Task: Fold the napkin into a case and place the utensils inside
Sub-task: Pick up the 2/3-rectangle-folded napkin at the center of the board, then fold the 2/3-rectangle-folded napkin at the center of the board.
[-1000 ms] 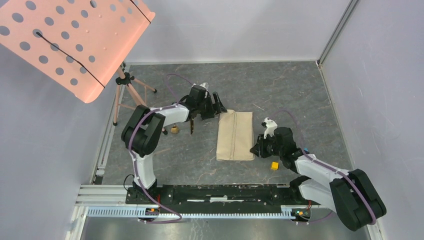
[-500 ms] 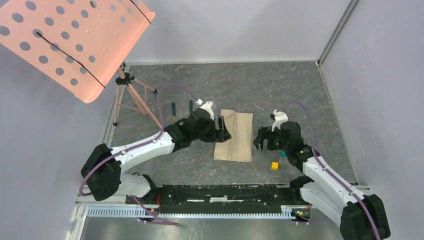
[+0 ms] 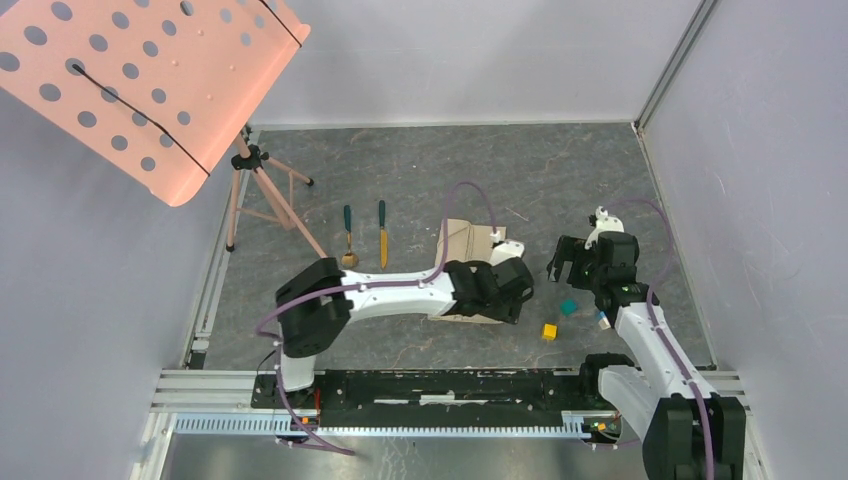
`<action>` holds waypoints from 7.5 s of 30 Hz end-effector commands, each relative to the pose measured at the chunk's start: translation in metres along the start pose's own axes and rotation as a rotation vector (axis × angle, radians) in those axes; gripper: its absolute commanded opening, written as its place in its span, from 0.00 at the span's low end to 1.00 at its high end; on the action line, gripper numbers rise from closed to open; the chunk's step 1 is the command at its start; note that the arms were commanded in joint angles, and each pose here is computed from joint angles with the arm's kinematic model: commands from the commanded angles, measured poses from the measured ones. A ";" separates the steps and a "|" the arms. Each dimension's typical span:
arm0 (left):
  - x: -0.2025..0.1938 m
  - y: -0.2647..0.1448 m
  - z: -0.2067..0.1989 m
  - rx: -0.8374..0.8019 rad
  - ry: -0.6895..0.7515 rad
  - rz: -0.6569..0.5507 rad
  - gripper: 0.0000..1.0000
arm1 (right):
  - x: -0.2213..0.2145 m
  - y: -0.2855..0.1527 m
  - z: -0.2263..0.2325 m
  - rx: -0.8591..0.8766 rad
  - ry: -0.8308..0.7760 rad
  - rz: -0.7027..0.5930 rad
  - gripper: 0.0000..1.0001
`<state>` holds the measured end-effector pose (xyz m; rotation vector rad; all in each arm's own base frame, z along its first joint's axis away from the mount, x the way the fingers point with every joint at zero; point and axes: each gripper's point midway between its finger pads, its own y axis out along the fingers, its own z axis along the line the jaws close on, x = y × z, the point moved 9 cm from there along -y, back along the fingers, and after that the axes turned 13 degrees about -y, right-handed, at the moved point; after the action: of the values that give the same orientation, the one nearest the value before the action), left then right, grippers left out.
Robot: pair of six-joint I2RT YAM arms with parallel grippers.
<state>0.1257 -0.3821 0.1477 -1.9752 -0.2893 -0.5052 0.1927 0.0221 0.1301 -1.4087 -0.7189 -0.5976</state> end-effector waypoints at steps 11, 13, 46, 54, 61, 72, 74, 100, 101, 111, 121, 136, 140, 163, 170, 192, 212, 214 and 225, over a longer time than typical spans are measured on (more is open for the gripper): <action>0.005 0.040 -0.028 0.208 0.049 -0.054 0.57 | 0.000 0.006 -0.002 0.152 0.020 -0.069 0.98; 0.002 0.042 -0.027 0.217 0.049 -0.048 0.57 | -0.001 0.007 -0.001 0.165 0.023 -0.067 0.98; 0.000 0.043 0.000 0.371 0.185 -0.096 0.05 | -0.009 0.018 0.013 0.338 0.063 -0.061 0.98; 0.013 0.010 -0.002 0.301 0.184 -0.136 0.02 | 0.007 0.027 0.046 0.541 0.144 -0.111 0.98; 0.018 -0.008 -0.003 0.269 0.185 -0.144 0.02 | 0.006 0.037 0.073 0.643 0.297 -0.126 0.93; 0.022 -0.016 -0.005 0.236 0.201 -0.140 0.02 | -0.004 0.052 0.090 0.661 0.396 -0.105 0.85; 0.022 -0.016 -0.007 0.230 0.204 -0.138 0.02 | -0.004 0.055 0.089 0.645 0.399 -0.112 0.81; 0.026 -0.016 -0.014 0.191 0.223 -0.135 0.02 | -0.015 0.067 0.087 0.610 0.395 -0.079 0.73; 0.026 -0.017 -0.015 0.185 0.222 -0.134 0.02 | -0.016 0.068 0.088 0.610 0.404 -0.077 0.72; 0.028 -0.020 -0.019 0.164 0.216 -0.132 0.02 | -0.013 0.073 0.089 0.605 0.439 -0.080 0.64; 0.028 -0.017 -0.024 0.146 0.217 -0.123 0.02 | -0.011 0.074 0.090 0.622 0.451 -0.100 0.38; 0.056 -0.032 -0.013 -0.126 0.046 -0.057 0.61 | 0.000 0.082 0.081 0.641 0.204 -0.135 0.01; 0.092 -0.031 0.022 -0.201 -0.103 -0.099 0.62 | 0.003 0.085 0.078 0.618 0.147 -0.129 0.01; 0.137 0.101 0.106 -0.179 -0.330 -0.163 0.10 | 0.050 0.090 0.073 0.421 -0.053 -0.077 0.00; 0.119 0.116 0.117 -0.183 -0.392 -0.118 0.07 | 0.065 0.082 0.096 0.356 -0.066 -0.057 0.00; 0.137 0.044 0.116 -0.295 -0.312 -0.205 0.42 | 0.046 0.085 0.159 0.479 0.254 -0.117 0.00; 0.109 0.059 0.168 -0.306 -0.549 -0.172 0.36 | 0.048 0.091 0.181 0.467 0.162 -0.078 0.00; 0.108 0.063 0.170 -0.298 -0.551 -0.168 0.31 | 0.047 0.092 0.184 0.468 0.156 -0.074 0.00; 0.100 0.080 0.166 -0.343 -0.572 -0.117 0.09 | 0.044 0.096 0.203 0.477 0.059 -0.035 0.01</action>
<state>0.2852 -0.2634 0.0706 -2.3998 -0.7286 -0.0714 0.2679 0.2233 0.0952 -0.9345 -0.7187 -0.4661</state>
